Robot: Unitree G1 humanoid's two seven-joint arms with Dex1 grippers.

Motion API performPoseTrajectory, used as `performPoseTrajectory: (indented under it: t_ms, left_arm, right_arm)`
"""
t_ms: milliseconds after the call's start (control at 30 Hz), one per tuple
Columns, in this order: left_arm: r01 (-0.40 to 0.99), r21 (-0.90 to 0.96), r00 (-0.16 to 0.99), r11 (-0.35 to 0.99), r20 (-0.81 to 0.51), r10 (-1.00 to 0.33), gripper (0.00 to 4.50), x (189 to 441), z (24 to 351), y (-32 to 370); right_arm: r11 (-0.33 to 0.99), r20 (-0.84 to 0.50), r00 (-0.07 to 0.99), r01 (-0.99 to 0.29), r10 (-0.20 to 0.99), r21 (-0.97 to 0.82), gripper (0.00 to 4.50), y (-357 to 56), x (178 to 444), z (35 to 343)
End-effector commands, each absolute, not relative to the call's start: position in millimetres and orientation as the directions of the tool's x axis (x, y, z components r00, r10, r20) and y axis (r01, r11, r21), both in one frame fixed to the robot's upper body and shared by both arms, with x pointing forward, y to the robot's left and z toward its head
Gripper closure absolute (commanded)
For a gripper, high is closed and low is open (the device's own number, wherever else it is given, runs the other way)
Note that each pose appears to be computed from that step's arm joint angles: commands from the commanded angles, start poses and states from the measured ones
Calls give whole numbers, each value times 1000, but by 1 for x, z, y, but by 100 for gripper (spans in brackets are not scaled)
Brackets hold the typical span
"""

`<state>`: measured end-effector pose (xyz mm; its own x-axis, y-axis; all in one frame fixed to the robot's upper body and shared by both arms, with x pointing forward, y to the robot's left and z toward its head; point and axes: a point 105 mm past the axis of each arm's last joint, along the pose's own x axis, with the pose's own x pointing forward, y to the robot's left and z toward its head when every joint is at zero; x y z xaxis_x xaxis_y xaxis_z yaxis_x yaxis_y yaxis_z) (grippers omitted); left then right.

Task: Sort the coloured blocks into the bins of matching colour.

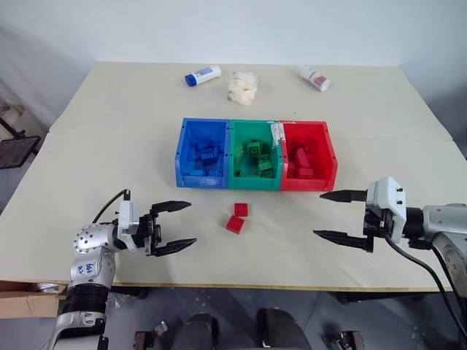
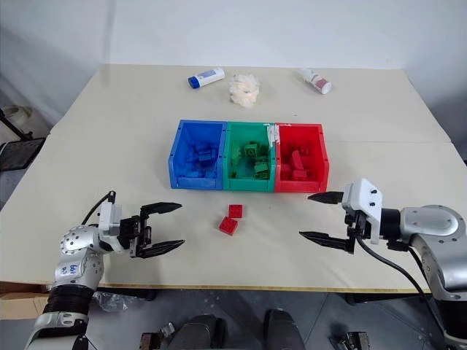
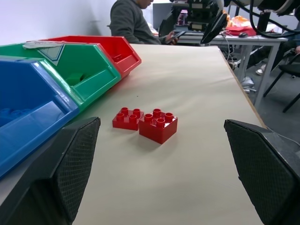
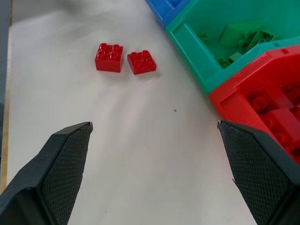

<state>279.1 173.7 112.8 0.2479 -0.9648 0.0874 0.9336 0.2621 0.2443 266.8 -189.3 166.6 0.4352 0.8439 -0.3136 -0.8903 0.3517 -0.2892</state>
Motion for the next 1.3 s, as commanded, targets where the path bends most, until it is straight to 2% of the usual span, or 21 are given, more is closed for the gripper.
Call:
performPoseTrajectory:
  t_ms: [33,300,433,733,900,1033,1233,1267,1300]
  left_arm:
    - [890,298,346,344,48,-937,0,280,118,178]
    - [874,329,403,359,-75,-912,0,255,118,162]
    - [884,316,394,345,-107,-913,0,245,116,139]
    - [844,304,490,442,-101,-866,0,265,111,97]
    - [807,318,563,497,-166,-809,0,281,102,88]
    - [840,330,512,431,-216,-831,0,279,97,71]
    - [836,356,527,417,-313,-790,0,286,88,66]
    - [836,357,527,417,-315,-789,38,286,88,66]
    - [835,356,530,419,-317,-787,58,286,87,67]
  right_arm:
    - [343,-284,426,-891,859,-298,2,-182,263,171]
    - [299,-271,363,-921,892,-252,2,-179,258,168]
    - [266,-268,327,-934,906,-239,2,-180,258,167]
    - [249,-281,314,-938,907,-242,2,-178,259,162]
    - [272,-286,341,-928,895,-256,2,-181,259,161]
    - [289,-288,360,-921,887,-263,2,-183,258,160]
    - [318,-285,393,-907,874,-276,2,-187,257,159]
    - [324,-284,399,-905,872,-278,0,-187,257,159]
    - [330,-283,405,-902,869,-279,0,-188,257,159]
